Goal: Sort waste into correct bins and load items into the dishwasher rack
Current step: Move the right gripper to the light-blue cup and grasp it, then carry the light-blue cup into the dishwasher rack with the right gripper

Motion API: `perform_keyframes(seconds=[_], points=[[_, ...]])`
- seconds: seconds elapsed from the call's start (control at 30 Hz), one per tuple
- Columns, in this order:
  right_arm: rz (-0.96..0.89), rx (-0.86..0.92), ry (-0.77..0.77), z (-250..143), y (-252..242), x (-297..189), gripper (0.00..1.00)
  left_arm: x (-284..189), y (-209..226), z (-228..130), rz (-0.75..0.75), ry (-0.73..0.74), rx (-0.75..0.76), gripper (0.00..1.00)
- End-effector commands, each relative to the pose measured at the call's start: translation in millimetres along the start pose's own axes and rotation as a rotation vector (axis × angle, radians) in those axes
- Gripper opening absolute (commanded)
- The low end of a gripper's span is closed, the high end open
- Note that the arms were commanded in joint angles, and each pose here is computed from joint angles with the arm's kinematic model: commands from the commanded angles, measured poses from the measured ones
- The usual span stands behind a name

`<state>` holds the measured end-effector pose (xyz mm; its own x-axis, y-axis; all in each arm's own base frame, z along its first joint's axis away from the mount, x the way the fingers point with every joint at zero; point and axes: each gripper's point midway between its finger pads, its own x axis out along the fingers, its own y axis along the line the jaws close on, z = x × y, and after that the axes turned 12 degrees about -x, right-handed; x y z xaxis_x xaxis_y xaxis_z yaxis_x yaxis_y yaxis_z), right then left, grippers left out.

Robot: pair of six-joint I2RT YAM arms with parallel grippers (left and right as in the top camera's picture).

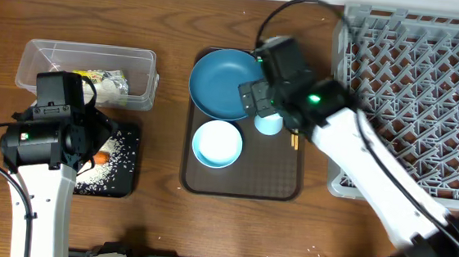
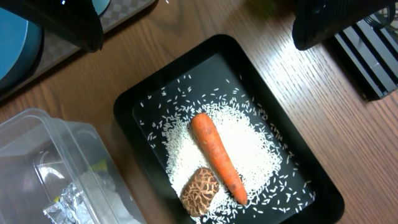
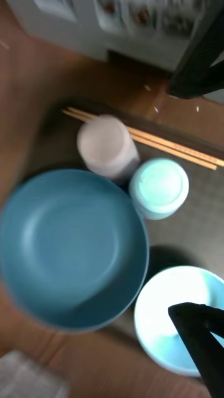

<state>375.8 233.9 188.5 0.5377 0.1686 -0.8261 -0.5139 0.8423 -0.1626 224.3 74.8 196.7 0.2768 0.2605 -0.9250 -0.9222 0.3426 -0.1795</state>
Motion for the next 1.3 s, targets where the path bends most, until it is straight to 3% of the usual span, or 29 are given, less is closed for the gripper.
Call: perform_keyframes(seconds=[0.0,0.37,0.87,1.0,1.27], points=[[0.029,0.08,0.065,-10,11,18,0.99,1,3,2,0.015,-0.007,-0.019,0.98],[0.003,0.151,0.297,-62,21,81,0.99,1,3,2,0.015,-0.007,-0.019,0.98],[0.004,0.278,0.361,-79,-8,103,0.99,1,3,2,0.015,-0.007,-0.019,0.98],[0.008,0.283,0.355,-77,-8,104,0.88,1,3,2,0.015,-0.007,-0.019,0.98],[0.007,0.284,0.33,-72,-8,106,0.75,1,3,2,0.015,-0.007,-0.019,0.98]])
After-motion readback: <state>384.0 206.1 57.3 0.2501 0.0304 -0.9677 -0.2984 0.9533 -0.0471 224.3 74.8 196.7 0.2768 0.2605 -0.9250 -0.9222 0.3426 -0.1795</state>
